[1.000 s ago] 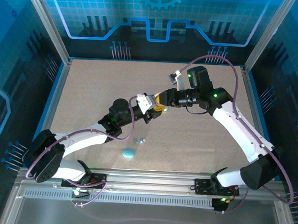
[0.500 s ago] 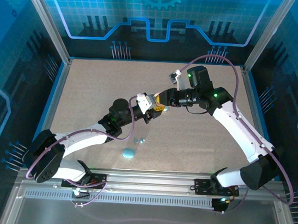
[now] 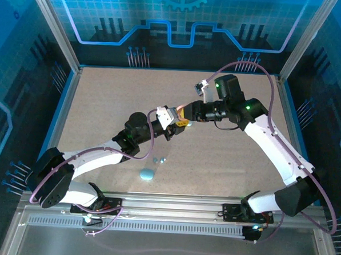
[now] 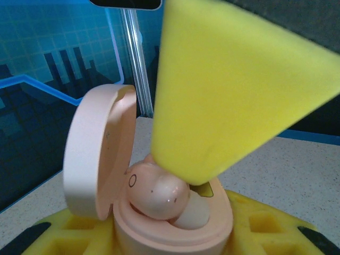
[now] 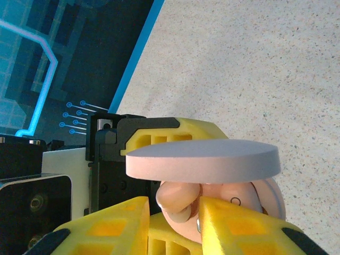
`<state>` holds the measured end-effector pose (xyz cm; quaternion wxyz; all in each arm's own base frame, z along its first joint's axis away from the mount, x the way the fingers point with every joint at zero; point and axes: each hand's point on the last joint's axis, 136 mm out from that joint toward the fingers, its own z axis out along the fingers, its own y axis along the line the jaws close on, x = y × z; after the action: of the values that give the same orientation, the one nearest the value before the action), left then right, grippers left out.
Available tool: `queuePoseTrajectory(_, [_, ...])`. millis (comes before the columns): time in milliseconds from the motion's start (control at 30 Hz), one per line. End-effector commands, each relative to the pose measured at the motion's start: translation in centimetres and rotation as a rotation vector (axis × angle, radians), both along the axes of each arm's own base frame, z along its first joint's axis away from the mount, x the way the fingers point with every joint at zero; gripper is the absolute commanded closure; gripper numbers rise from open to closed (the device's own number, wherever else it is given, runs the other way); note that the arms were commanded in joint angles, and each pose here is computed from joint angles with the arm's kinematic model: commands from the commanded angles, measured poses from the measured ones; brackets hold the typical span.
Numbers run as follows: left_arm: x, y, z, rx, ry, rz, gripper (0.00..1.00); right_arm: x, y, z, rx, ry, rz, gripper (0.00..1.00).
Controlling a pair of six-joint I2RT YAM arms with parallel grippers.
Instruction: Insert wireless bluetooth earbuds into charging case
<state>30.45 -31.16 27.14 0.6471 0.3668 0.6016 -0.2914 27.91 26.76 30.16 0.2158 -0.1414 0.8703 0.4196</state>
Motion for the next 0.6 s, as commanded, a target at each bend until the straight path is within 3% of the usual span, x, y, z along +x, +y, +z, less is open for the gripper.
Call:
queuePoseTrajectory(0, [-0.2,-0.1,3.6,-0.066,-0.09,0.0,0.68,-0.5,0.4,1.0,0.007,-0.029,0.031,0.68])
queuePoseTrajectory(567, [-0.2,-0.1,3.4,-0.063,-0.084,0.003,0.68,0.1,0.6,2.5,0.013,-0.076,0.004,0.66])
